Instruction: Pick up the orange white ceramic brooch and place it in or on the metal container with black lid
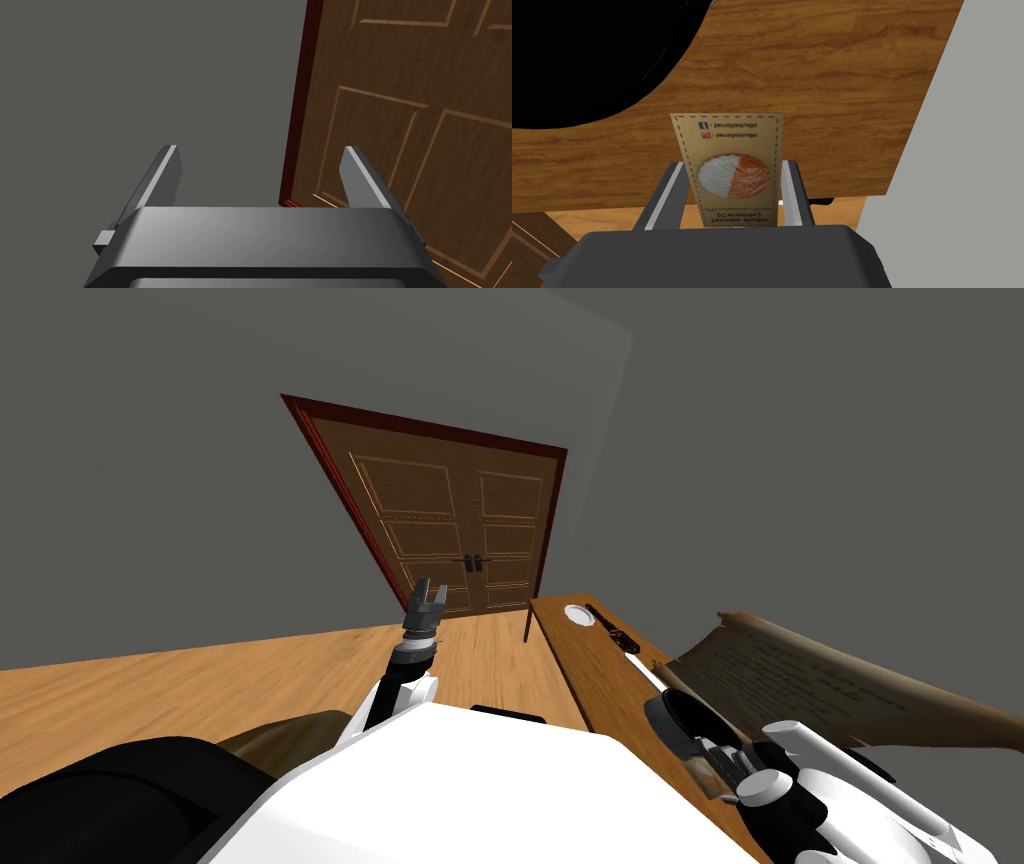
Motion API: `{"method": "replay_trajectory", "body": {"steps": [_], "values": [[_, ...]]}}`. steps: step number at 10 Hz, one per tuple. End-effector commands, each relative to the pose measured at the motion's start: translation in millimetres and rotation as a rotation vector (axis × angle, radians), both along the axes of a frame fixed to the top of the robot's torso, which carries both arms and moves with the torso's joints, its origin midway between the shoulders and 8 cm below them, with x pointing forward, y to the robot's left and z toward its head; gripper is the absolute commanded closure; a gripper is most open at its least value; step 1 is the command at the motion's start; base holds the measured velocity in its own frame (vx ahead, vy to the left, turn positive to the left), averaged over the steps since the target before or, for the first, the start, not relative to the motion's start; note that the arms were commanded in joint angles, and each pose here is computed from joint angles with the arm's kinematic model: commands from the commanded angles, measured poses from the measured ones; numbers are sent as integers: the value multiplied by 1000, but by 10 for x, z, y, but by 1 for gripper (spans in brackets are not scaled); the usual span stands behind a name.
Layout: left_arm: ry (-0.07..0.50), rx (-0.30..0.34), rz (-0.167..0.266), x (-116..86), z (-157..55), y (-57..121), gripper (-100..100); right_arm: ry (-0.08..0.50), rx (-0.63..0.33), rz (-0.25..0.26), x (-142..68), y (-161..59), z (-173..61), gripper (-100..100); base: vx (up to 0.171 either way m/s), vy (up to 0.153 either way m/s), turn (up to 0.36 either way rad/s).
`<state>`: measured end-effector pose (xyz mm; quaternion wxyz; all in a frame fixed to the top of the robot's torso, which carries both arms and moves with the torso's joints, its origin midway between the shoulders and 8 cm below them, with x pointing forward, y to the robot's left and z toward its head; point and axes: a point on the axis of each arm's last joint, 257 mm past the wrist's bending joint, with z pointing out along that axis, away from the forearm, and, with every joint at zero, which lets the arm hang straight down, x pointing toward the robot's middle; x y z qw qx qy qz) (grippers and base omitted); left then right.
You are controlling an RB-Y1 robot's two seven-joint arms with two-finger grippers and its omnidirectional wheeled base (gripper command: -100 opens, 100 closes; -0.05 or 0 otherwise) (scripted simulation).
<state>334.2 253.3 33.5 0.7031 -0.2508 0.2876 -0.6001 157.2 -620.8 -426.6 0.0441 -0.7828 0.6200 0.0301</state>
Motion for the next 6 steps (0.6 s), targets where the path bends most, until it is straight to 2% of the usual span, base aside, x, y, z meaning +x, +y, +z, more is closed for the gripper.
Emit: {"method": "replay_trajectory", "body": {"steps": [1, 2, 4, 6], "values": [[0, 0, 0, 0, 0, 0, 0, 2, 3, -26, -26, -58, 123, 100, -20, -25, 106], [0, 0, 0, 0, 0, 0, 0, 3, 2, -39, -37, -98, 191, 100, -14, -25, 178], [0, 0, 0, 0, 0, 0, 0, 3, 2, -39, -37, -98, 191, 100, -3, -14, 17], [0, 0, 0, 0, 0, 0, 0, 5, -7, -73, -78, -221, 386, 100, 2, -20, 172]]}}
